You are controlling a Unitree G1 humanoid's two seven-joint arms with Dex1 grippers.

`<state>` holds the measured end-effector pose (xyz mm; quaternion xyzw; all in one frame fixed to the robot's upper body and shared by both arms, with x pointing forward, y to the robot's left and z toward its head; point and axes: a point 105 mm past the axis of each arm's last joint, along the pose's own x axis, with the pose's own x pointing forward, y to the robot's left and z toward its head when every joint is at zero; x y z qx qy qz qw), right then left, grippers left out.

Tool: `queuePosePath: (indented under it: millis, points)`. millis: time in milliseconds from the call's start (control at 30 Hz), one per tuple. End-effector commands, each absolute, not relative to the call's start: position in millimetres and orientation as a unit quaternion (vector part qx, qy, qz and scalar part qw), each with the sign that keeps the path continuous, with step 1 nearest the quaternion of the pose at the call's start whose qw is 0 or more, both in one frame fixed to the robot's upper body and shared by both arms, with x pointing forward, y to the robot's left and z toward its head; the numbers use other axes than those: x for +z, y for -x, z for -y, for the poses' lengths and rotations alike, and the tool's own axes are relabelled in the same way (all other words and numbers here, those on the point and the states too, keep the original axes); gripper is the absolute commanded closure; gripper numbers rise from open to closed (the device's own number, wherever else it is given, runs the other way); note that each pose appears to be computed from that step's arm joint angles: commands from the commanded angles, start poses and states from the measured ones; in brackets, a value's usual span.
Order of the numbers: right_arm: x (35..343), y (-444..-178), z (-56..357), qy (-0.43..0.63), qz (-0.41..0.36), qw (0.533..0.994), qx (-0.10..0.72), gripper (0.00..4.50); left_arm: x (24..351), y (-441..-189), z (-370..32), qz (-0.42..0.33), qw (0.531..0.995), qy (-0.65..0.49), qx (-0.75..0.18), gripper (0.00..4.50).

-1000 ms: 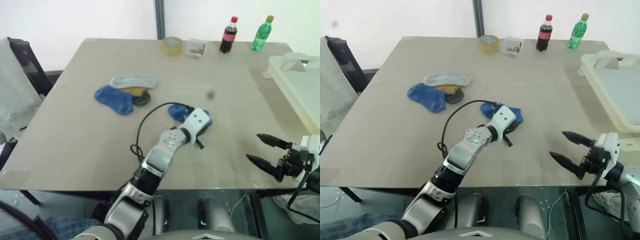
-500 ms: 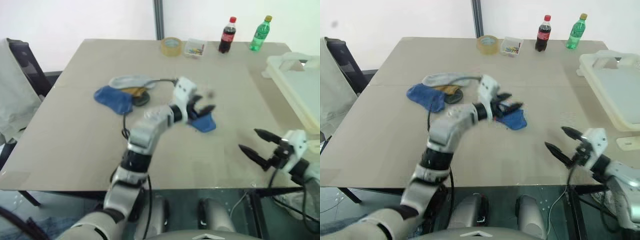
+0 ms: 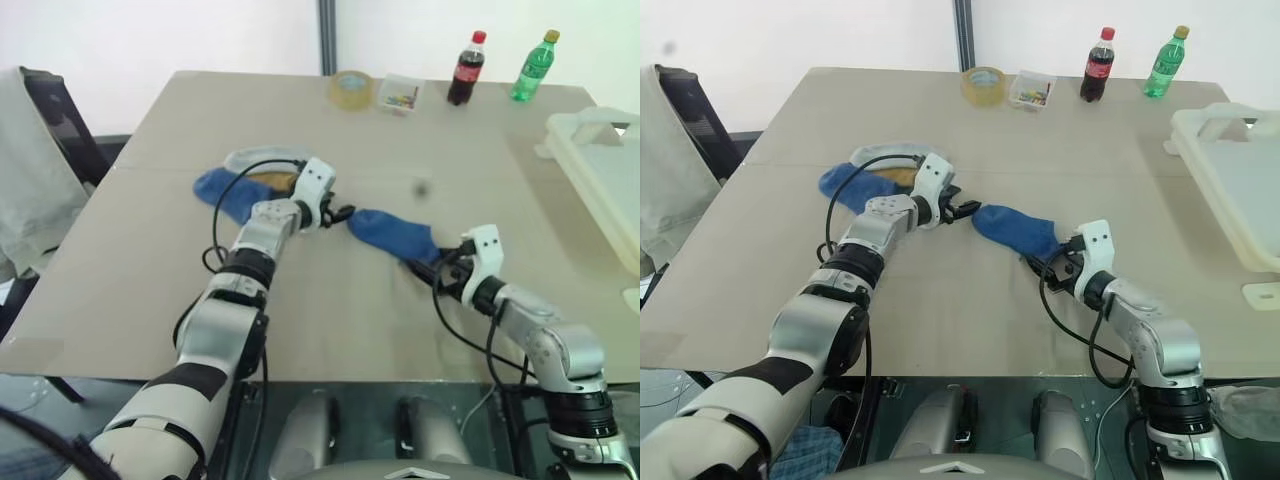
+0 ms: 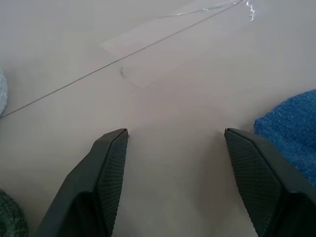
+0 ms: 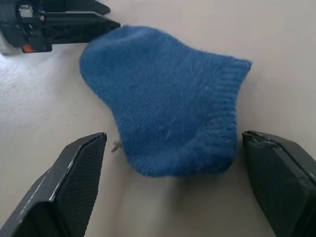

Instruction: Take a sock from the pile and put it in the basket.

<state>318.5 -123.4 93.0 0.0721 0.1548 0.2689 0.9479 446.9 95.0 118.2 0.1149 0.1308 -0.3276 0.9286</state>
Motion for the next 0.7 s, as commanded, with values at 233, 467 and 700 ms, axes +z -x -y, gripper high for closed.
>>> queuePosePath:
  millis: [233, 467, 700]
  points:
    - [94.0, -316.0, 128.1, -0.01, -0.15, 0.946, 0.287, 4.28, 95.1, -415.5, -76.1, -0.153, 0.893, -0.094, -0.412, 1.05]
    - [93.0, -312.6, 149.3, 0.072, -0.145, 0.932, 0.324, 4.41, 91.7, -382.8, -79.9, -0.175, 0.865, -0.103, -0.458, 1.05]
    - [98.0, -294.1, 176.4, 0.12, -0.158, 0.896, 0.397, 4.13, 95.3, -348.6, -88.4, -0.191, 0.852, -0.104, -0.476, 1.05]
